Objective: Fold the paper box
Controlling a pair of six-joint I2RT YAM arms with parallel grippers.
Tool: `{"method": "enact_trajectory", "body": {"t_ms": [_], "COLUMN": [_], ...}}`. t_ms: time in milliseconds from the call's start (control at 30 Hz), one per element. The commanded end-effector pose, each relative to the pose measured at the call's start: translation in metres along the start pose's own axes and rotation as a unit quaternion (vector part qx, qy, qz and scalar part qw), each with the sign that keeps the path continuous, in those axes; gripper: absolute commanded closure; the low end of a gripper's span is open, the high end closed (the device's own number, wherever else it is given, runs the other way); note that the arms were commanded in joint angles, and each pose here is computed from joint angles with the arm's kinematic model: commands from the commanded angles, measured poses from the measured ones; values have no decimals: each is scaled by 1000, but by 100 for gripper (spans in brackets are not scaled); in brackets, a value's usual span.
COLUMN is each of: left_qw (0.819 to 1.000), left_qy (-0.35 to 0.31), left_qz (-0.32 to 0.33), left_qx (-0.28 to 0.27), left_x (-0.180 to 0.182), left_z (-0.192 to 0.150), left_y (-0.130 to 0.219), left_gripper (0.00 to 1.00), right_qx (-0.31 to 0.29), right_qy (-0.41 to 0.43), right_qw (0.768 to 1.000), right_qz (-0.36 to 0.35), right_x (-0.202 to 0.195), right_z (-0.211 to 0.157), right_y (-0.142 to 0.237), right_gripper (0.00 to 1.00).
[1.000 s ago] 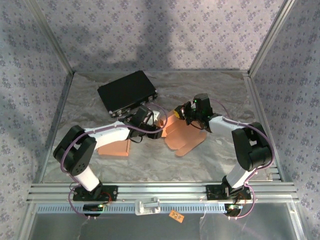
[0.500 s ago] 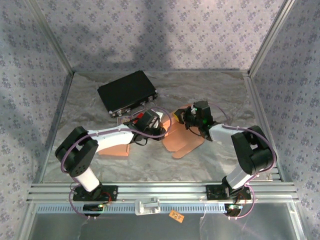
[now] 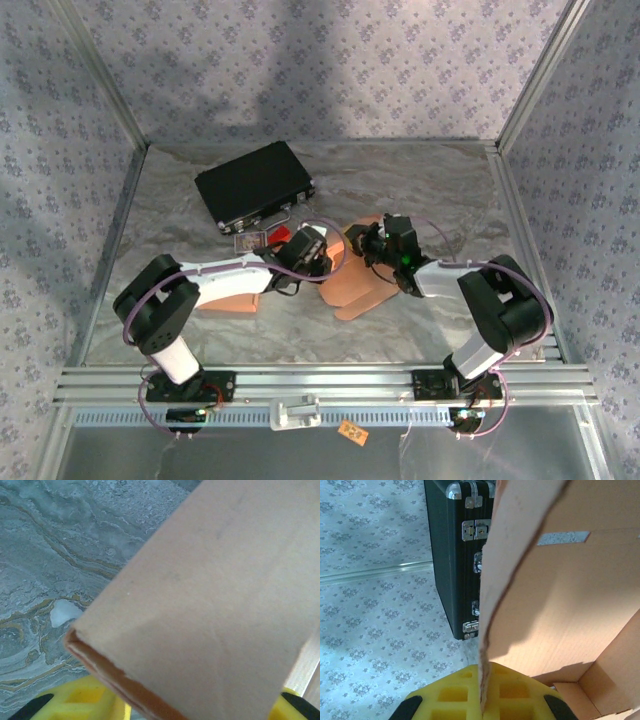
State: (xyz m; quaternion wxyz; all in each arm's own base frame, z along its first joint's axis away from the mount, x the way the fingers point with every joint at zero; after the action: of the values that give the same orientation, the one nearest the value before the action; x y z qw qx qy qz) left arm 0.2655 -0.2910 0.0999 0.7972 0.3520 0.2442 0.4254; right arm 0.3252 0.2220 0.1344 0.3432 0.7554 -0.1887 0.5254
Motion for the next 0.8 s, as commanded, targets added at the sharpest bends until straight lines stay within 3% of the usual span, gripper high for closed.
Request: {"method": "enact_trajectory", "body": {"t_ms": [0,400,767], "left_qw": [999,995,992], "left_qy": [9,30,42], "left_qz": [43,99,115], "left_qx": [-10,-7,-20], "left_x": [7,17,17], "left_z": [4,-2,5], "left_y": [-3,-13,-22], "left_gripper": [62,62,74], "right_qx": [-13,-13,-13], "right_qy": [-5,8,-3], "right_qw": [1000,1000,1000], "right_qz": [-7,-1,-15], "right_x": [-15,-27,-31], "right_z": [0,-13,-18], "right_y": [5,2,-1], "right_gripper": [100,100,100]}}
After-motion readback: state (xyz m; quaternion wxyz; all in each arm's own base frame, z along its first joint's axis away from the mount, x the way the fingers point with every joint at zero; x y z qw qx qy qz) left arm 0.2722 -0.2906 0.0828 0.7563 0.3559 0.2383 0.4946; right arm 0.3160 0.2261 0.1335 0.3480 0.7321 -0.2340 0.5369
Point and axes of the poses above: each hand's point on the last joint's axis, 136 mm out from that joint toward the fingers, its own y axis back along the fingers, its own x axis along the line the jaws close on, z = x × y, the point moved 4 cm from there along y, back along the fingers, and after that the axes turned 12 degrees about -y, right-handed, at the moved point
